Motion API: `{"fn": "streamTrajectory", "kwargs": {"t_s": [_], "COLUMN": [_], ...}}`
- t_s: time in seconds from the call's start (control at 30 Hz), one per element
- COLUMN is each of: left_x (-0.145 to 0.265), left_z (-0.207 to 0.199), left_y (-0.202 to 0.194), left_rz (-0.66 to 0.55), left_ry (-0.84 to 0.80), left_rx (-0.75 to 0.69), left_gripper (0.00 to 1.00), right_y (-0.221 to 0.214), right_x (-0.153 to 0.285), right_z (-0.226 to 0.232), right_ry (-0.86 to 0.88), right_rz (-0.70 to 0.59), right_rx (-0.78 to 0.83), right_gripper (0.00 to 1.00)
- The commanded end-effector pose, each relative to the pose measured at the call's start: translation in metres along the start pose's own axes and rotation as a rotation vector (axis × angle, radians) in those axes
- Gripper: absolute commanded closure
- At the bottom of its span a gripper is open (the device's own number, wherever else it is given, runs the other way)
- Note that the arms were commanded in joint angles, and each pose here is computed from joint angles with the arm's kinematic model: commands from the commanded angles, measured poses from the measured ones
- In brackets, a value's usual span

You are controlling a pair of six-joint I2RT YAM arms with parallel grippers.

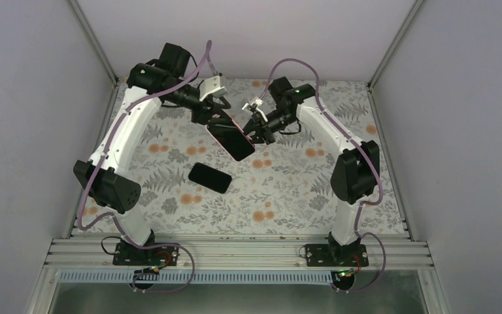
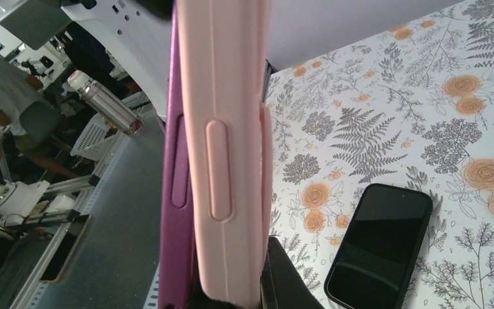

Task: Take the phone out of the phone case
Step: Remove the phone case from the phone.

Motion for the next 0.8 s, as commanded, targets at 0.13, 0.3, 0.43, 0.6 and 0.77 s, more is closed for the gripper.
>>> {"fn": "streamTrajectory", "kwargs": {"t_s": [0.13,0.3,0.43,0.6,0.77], "left_x": [0.042,0.033,0.013,-0.009,-0.044], "left_z": [-0.004,-0.014,-0.019,-0.018,-0.018], "left_y": [0.022,0.025,0.025,0.025,0.024], "left_rz": [-0.080,-0.092,-0.188,-0.316,-0.403], "left_ry": [0.324,0.609,0.804,0.830,0.894], "left_rx": [-0.211,-0.311,-0.395,-0.366,-0.367], "left_gripper": [0.33,0.22,0.20,0.20,0.22], "right_y": [0.009,0.022,0.044,0.055,0.063], "right_x": [0.040,0.063,0.089,0.107,0.118], "right_z": [-0.004,-0.033,-0.050,-0.068,-0.078], "right_ry": [-0.040,-0.404,-0.724,-0.914,-1.011], "right_rz": [-0.144,-0.054,-0.063,-0.052,-0.066], "right_rx": [-0.106,-0.211,-0.237,-0.250,-0.247], "right_gripper": [0.97,0.97,0.97,0.97,0.97]}}
Point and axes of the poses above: each gripper's point midway between its finger pads, its own x axis back along the fingers, its own z axis along the line the jaws close on, y = z × x, the point moved 8 cm from there along x, back along the fingers, and after that the axes turned 14 degrees about x, right-handed, at the moved point
